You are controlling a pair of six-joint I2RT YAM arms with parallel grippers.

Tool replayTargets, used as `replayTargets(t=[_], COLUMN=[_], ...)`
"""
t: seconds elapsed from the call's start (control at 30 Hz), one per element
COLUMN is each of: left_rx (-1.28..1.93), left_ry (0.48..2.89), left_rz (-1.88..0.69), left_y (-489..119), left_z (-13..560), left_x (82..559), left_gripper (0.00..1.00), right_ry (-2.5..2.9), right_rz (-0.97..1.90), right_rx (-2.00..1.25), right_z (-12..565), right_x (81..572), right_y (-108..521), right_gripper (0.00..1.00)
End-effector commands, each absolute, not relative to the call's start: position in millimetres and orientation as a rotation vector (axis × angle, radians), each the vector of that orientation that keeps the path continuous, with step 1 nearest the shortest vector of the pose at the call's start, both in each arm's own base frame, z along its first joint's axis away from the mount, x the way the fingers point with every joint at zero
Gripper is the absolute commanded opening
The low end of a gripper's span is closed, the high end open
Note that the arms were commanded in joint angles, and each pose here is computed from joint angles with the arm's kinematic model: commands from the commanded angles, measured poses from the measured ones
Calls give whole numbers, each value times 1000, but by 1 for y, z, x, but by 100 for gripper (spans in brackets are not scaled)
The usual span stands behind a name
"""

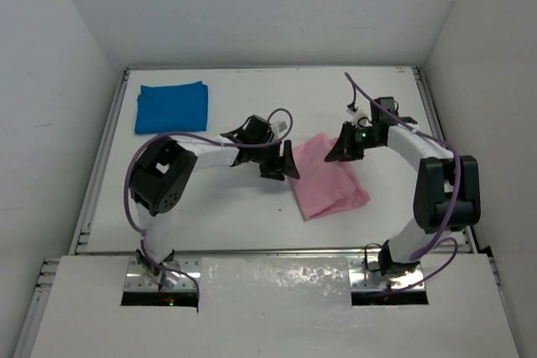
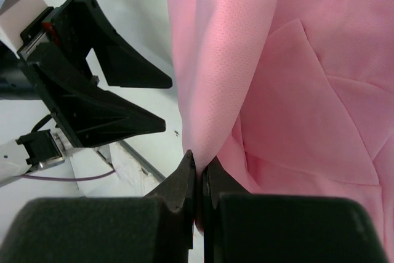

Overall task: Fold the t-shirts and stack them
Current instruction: Smooth out wrinkles on the folded tshirt

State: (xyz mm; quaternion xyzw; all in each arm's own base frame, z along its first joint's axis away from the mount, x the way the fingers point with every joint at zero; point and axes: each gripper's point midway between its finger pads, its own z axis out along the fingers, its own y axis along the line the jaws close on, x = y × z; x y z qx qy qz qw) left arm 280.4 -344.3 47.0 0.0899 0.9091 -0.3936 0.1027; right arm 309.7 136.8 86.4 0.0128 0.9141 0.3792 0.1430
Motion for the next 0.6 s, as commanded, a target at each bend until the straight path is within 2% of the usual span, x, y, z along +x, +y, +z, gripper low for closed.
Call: replayTargets(t=[0.0, 0.57], left_rx=[200, 146], left_ry=[2567, 2580], left_rz=[-1293, -1333], left_y=[-371, -377], left_z=[74, 73], left_x=[298, 292], left_gripper=[60, 61], right_ry=[2576, 2543], right_rz=[1121, 1119], right_rx=[-3, 81], right_z=[101, 104], right_x=[318, 317], right_y=[139, 123], right_gripper=[0, 0])
